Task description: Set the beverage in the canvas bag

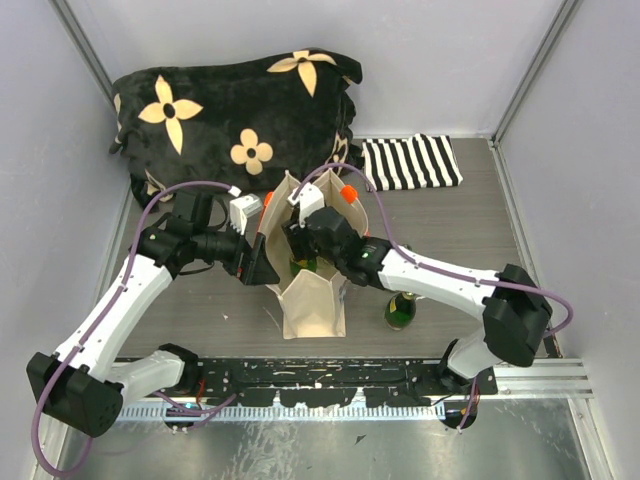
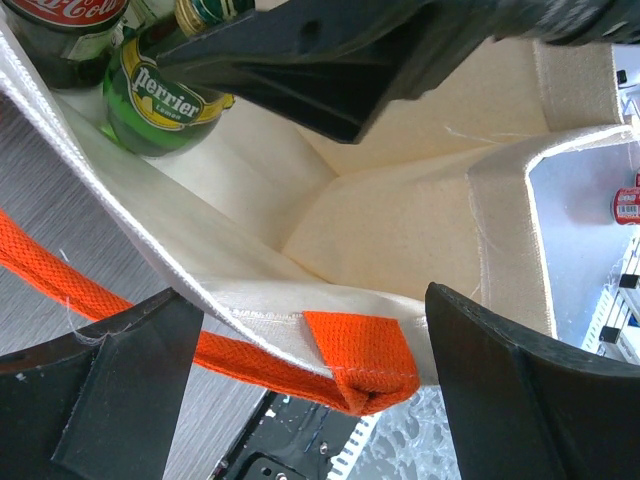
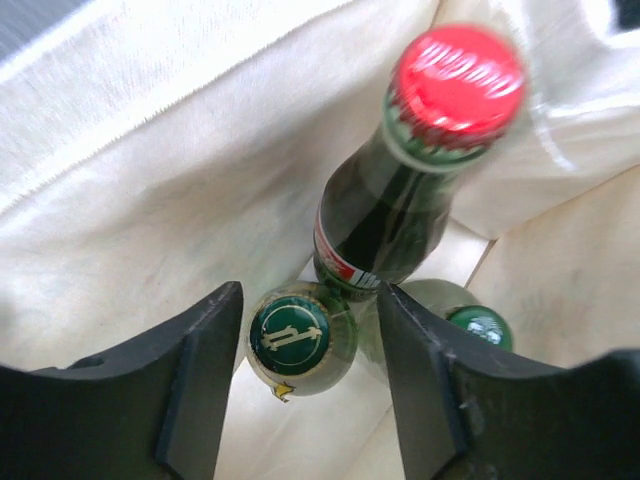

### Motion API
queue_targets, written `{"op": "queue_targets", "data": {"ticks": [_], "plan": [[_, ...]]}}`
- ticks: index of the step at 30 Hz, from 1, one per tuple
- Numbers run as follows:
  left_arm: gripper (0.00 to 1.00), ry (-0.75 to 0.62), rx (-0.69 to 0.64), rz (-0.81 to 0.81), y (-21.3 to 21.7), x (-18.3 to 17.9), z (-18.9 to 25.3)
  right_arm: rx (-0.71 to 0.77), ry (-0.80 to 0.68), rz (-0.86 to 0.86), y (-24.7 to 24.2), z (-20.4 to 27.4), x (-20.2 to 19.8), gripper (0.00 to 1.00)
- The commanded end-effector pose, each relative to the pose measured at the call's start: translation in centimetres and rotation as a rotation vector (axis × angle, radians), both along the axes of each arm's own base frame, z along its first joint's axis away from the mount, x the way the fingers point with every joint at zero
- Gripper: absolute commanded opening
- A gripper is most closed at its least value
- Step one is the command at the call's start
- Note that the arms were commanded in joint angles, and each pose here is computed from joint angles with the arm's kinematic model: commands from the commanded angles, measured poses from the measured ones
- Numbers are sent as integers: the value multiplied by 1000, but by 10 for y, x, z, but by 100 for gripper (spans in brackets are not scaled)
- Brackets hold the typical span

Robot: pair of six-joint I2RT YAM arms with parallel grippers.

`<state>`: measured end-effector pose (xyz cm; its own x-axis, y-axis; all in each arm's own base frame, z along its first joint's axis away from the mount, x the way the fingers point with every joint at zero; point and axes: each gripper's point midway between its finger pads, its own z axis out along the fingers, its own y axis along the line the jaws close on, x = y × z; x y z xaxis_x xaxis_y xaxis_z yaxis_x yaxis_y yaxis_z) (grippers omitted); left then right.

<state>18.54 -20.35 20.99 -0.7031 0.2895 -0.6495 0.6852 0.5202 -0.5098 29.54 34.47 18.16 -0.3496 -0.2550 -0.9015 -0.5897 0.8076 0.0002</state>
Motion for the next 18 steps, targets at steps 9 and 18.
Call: {"op": "queue_targets", "data": {"ticks": [9,18], "plan": [[98,-157,43,-38,6,4,11,235,-163,-84,-4,111,13,73],[98,-426,113,-92,17,16,35,258,-156,-289,-46,158,39,76]]}}
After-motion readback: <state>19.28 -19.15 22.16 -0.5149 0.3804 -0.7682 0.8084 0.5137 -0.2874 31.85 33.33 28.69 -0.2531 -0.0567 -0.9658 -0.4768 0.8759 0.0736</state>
